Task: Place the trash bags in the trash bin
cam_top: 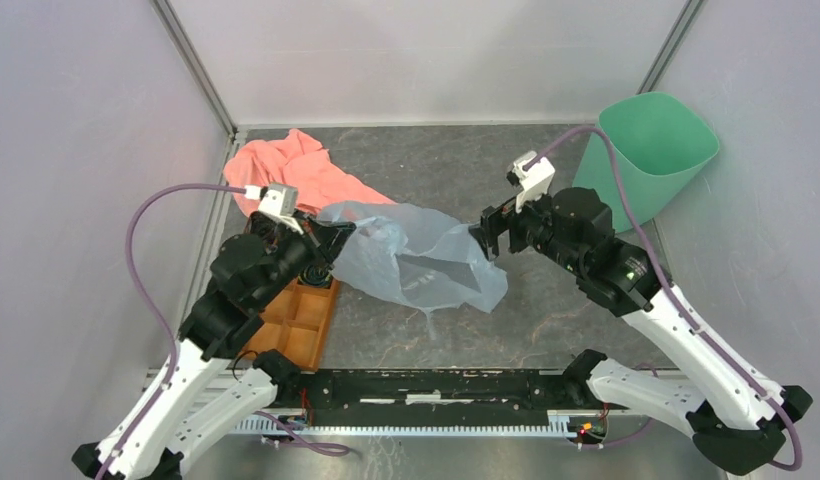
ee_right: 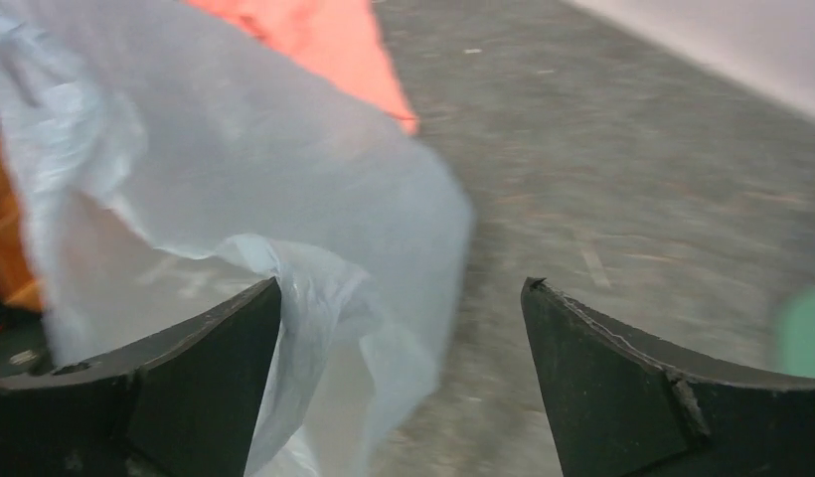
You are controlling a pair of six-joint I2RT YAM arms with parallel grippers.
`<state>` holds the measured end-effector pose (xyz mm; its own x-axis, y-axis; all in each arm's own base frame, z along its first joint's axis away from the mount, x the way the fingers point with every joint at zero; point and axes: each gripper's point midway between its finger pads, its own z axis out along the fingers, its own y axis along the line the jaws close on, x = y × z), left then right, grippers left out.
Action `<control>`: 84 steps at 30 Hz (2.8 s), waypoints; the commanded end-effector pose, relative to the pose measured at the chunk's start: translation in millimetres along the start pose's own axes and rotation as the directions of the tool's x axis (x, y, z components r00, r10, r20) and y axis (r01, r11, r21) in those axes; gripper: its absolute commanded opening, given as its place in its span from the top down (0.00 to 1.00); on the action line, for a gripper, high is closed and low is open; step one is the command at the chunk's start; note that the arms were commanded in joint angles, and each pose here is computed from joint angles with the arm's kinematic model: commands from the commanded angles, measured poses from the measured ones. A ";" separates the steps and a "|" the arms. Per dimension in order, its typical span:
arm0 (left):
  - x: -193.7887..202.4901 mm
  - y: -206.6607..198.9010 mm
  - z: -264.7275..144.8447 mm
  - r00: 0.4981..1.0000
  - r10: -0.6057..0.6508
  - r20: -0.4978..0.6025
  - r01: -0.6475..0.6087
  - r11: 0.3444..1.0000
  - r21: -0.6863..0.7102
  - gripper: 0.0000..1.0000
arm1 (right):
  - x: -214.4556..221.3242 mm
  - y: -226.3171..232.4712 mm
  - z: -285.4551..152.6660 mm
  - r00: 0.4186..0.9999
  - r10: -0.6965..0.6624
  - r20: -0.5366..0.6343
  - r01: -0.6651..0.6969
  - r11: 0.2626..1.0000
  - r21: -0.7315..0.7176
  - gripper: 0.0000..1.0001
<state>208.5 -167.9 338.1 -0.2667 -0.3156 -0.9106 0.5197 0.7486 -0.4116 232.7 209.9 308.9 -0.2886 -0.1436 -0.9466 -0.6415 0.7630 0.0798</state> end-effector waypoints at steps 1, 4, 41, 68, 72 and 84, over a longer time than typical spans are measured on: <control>20.5 25.5 22.5 0.994 0.090 -0.058 -0.095 0.992 -0.084 0.98 | -19.0 -70.8 -32.7 0.989 -0.127 -0.075 0.146 0.915 0.377 0.02; 29.0 30.0 26.6 0.991 0.111 -0.070 -0.117 0.990 -0.084 0.98 | -49.0 -93.9 -46.1 0.987 -0.160 -0.024 0.149 0.843 0.516 0.02; 73.3 16.4 27.5 0.978 0.147 -0.150 -0.145 0.989 0.023 0.98 | 21.8 -370.7 -31.0 0.950 0.180 -0.255 0.124 0.534 0.836 0.43; 2.4 10.4 -2.2 0.997 0.073 -0.038 -0.077 0.992 -0.097 0.98 | 23.9 -37.9 58.0 0.965 0.051 -0.258 -0.053 0.999 -0.001 1.00; 0.1 5.4 -10.8 1.000 0.023 -0.014 -0.024 0.997 -0.077 0.98 | 32.9 -3.9 66.2 0.948 -0.037 -0.317 0.018 0.998 -0.063 1.00; -0.2 13.8 -14.9 1.000 -0.005 -0.018 0.002 0.991 -0.134 0.98 | 0.1 10.1 54.4 0.950 -0.124 -0.286 0.137 0.990 0.025 0.46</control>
<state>203.4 -156.3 316.6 -0.3076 -0.2641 -0.9142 0.4351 0.8154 -0.3819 267.0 262.4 253.5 -0.4458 -0.4447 -0.7769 -0.6982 0.7158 -0.0091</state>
